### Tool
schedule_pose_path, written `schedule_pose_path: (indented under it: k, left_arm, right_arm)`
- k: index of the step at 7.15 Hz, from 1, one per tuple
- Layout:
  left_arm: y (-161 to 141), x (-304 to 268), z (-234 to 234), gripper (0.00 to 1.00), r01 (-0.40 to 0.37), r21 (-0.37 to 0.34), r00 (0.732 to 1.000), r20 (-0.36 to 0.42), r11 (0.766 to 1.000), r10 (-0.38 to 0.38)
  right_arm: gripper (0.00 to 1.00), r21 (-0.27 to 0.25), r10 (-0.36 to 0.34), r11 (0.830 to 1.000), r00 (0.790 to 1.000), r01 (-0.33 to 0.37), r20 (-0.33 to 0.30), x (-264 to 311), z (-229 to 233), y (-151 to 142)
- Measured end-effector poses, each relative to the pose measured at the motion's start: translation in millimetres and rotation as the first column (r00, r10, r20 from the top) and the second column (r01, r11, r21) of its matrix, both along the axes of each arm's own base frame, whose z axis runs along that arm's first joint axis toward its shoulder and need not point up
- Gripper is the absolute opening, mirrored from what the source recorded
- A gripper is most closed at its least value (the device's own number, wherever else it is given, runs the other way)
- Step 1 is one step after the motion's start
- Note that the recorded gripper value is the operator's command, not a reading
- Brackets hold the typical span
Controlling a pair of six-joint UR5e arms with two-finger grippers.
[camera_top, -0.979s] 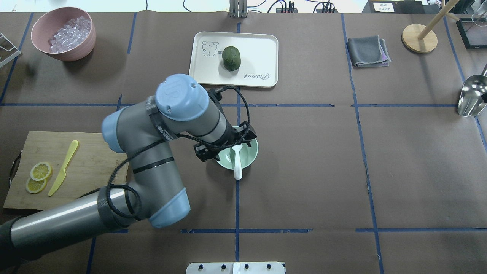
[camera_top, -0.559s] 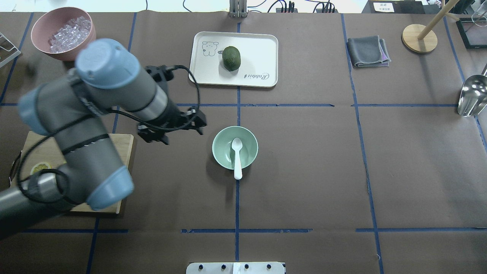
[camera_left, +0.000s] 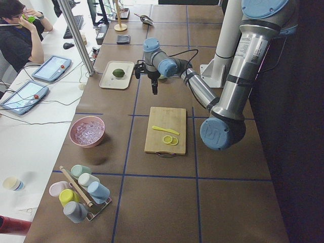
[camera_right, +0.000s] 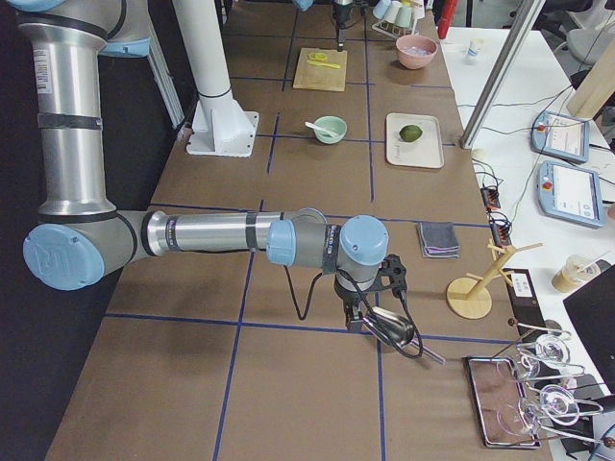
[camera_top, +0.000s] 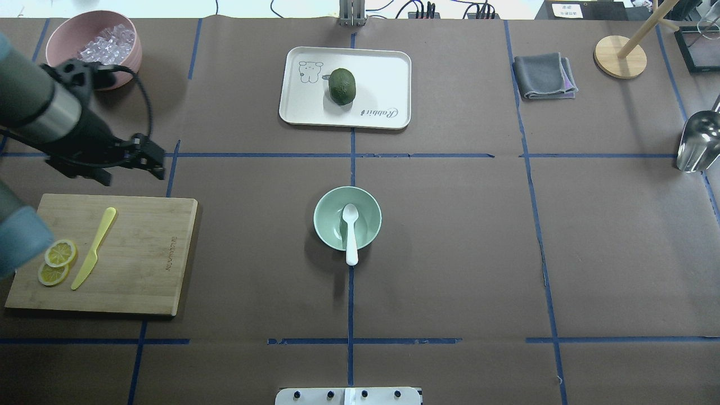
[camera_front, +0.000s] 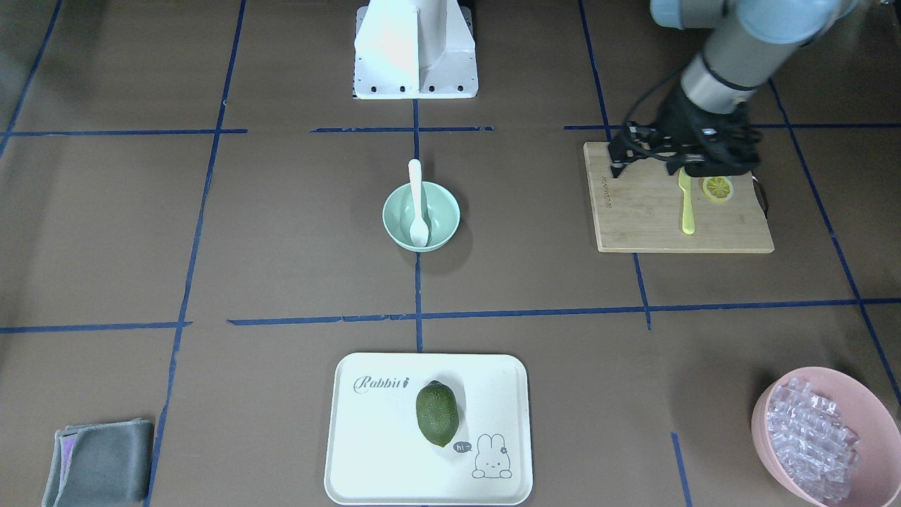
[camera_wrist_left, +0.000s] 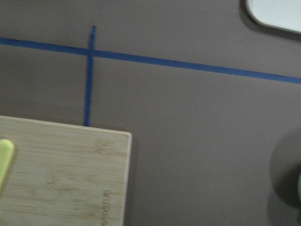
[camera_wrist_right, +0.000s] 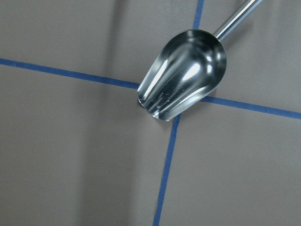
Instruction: Place spoon in bowl
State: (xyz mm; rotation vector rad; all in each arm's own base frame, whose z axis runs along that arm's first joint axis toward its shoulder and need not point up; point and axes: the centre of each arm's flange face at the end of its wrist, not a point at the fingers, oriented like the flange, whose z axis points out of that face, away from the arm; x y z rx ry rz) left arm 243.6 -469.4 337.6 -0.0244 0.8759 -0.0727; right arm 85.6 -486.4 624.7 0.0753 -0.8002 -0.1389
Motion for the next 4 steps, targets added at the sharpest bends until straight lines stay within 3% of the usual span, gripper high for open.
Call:
schedule_pose_path:
  k: [3,4]
  left_arm:
    - [-13,-131,116,1.0,-0.068,0.068,0.996,0.065,0.995,0.064]
    - [-21,-165,152,1.0,-0.094,0.085,0.994,0.069,0.992,0.088]
  right_arm:
    - [1.0,0.031,0.021,0.999,1.0,-0.02,-0.012,3,8,-3]
    - [1.0,0.014,0.049,0.999,0.999,-0.049,-0.009,3,12,-2]
